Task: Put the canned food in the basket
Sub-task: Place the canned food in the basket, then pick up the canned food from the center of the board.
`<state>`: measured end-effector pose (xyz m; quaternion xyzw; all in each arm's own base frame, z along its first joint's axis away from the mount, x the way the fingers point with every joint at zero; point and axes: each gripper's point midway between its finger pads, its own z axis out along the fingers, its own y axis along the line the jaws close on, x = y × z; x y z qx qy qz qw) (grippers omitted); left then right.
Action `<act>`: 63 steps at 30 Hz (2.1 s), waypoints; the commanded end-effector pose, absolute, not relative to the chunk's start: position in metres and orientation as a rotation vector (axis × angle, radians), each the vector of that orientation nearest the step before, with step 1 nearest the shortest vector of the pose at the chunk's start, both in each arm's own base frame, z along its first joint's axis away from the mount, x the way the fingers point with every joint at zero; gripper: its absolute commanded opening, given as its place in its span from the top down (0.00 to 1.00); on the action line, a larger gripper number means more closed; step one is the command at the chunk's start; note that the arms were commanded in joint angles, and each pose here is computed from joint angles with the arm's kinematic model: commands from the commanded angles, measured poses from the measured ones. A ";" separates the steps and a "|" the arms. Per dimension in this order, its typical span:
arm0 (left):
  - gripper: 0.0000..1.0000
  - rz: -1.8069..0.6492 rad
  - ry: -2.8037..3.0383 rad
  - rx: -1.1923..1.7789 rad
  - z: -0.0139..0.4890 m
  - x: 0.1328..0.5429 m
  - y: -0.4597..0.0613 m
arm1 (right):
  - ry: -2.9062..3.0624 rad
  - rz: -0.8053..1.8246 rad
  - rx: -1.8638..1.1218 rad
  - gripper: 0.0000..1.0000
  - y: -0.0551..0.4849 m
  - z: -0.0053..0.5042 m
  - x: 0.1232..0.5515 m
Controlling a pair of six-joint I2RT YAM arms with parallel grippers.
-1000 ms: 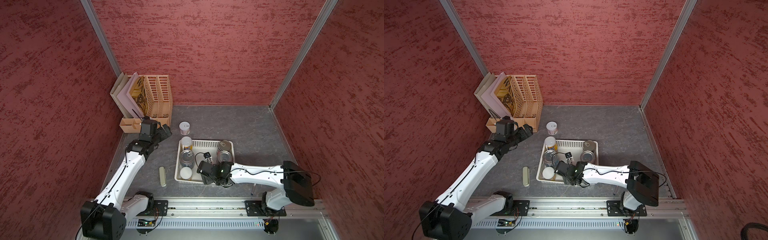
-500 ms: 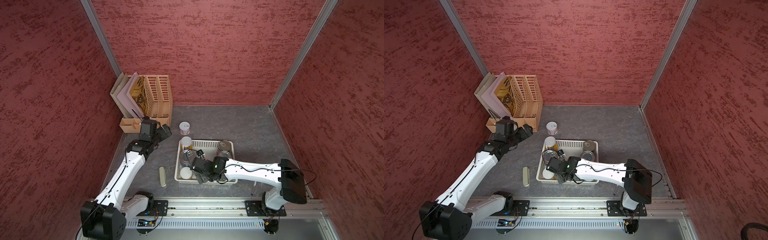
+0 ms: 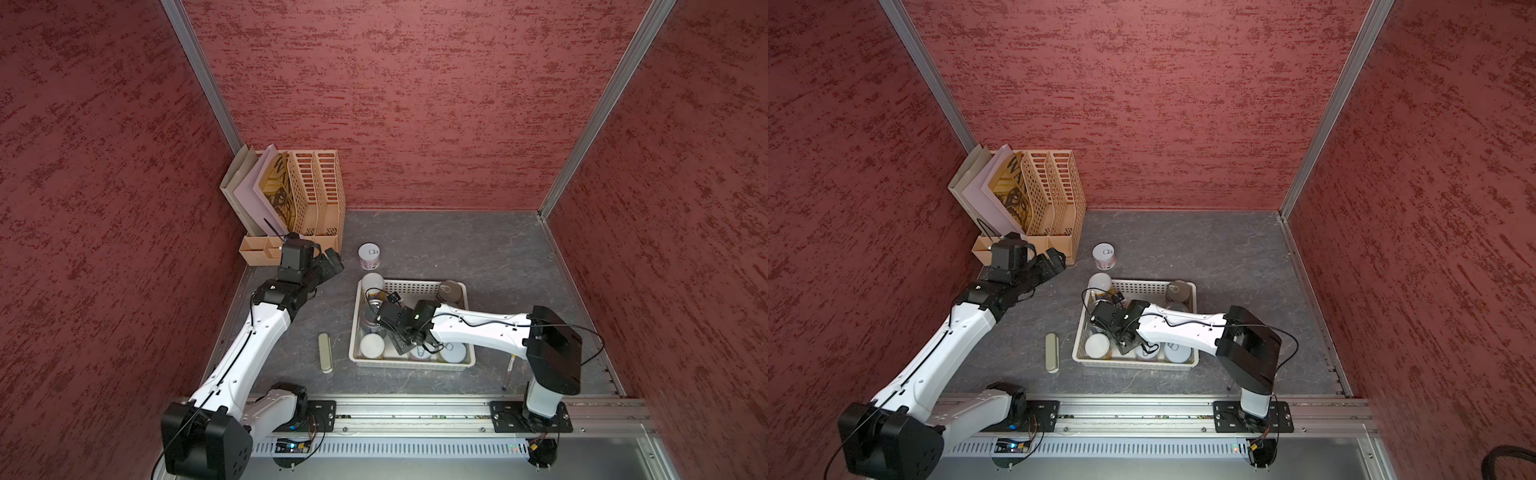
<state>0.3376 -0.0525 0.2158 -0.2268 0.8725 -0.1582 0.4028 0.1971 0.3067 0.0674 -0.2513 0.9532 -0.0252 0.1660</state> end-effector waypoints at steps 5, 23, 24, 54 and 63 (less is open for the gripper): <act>0.00 -0.416 2.188 -0.598 0.221 0.342 -0.051 | 2.745 0.012 -0.704 0.33 0.294 0.067 0.179; 0.00 -0.454 2.387 -0.524 0.185 0.413 -0.085 | 2.373 0.153 -0.635 0.02 0.325 0.201 0.232; 0.00 -0.457 2.389 -0.503 0.184 0.418 -0.089 | 2.353 0.166 -0.624 0.02 0.323 0.207 0.232; 0.00 -0.146 2.709 -0.212 0.068 0.502 -0.152 | 2.185 0.343 -0.443 0.02 0.269 0.235 0.224; 0.00 -0.126 2.657 -0.184 0.076 0.506 -0.155 | 2.217 0.335 -0.467 0.02 0.276 0.226 0.224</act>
